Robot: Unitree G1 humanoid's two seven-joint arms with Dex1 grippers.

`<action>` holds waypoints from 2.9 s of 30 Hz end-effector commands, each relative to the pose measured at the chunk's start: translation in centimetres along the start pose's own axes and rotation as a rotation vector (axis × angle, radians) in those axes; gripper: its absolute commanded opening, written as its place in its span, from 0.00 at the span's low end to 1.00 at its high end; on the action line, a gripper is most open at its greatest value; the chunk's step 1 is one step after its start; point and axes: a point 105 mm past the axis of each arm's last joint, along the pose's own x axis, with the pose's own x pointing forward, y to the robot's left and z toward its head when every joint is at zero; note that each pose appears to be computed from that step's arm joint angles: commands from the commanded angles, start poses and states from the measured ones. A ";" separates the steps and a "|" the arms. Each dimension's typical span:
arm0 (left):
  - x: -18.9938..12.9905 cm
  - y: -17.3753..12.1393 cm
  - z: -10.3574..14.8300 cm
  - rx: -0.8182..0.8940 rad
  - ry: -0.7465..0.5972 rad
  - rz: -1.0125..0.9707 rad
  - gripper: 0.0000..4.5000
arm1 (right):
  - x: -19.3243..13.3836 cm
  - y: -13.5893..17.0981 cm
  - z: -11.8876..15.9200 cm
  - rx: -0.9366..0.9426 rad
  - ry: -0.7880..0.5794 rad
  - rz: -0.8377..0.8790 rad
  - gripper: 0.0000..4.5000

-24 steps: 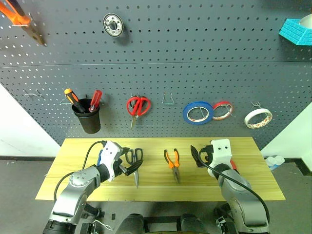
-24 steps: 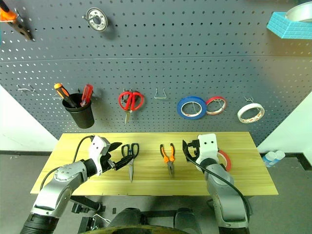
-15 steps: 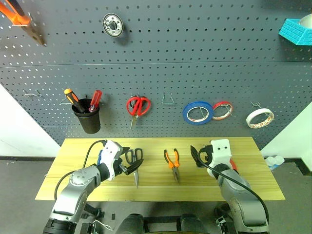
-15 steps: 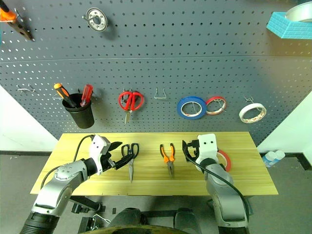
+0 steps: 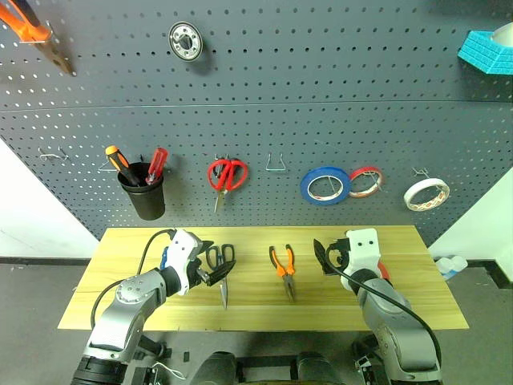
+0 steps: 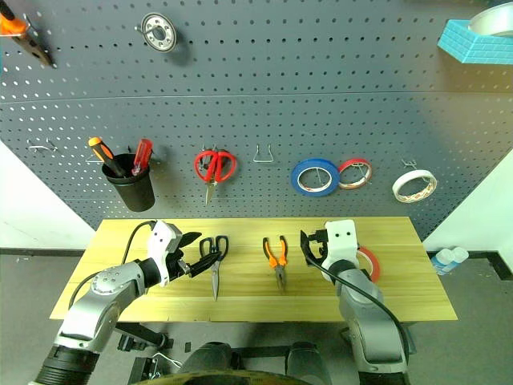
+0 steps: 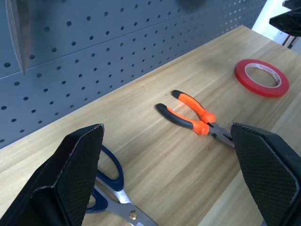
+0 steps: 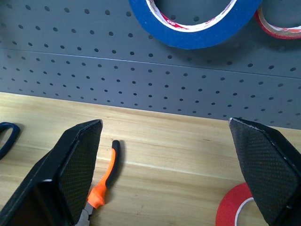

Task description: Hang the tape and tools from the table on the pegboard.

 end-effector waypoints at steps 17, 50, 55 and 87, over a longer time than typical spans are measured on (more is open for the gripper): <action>1.7 -0.6 -0.2 0.115 0.058 -0.118 0.99 | 1.3 -2.1 -0.7 -0.046 0.073 -0.120 1.00; 2.0 -3.3 1.1 0.193 0.058 -0.300 0.99 | 4.7 -5.5 -5.1 -0.033 0.249 -0.140 1.00; 1.5 -3.1 1.2 0.191 0.065 -0.290 0.99 | 5.3 -6.3 -5.3 0.019 0.258 -0.164 1.00; 0.6 -3.3 1.2 0.154 0.072 -0.256 0.99 | 4.5 -5.2 -7.9 0.098 0.406 -0.104 1.00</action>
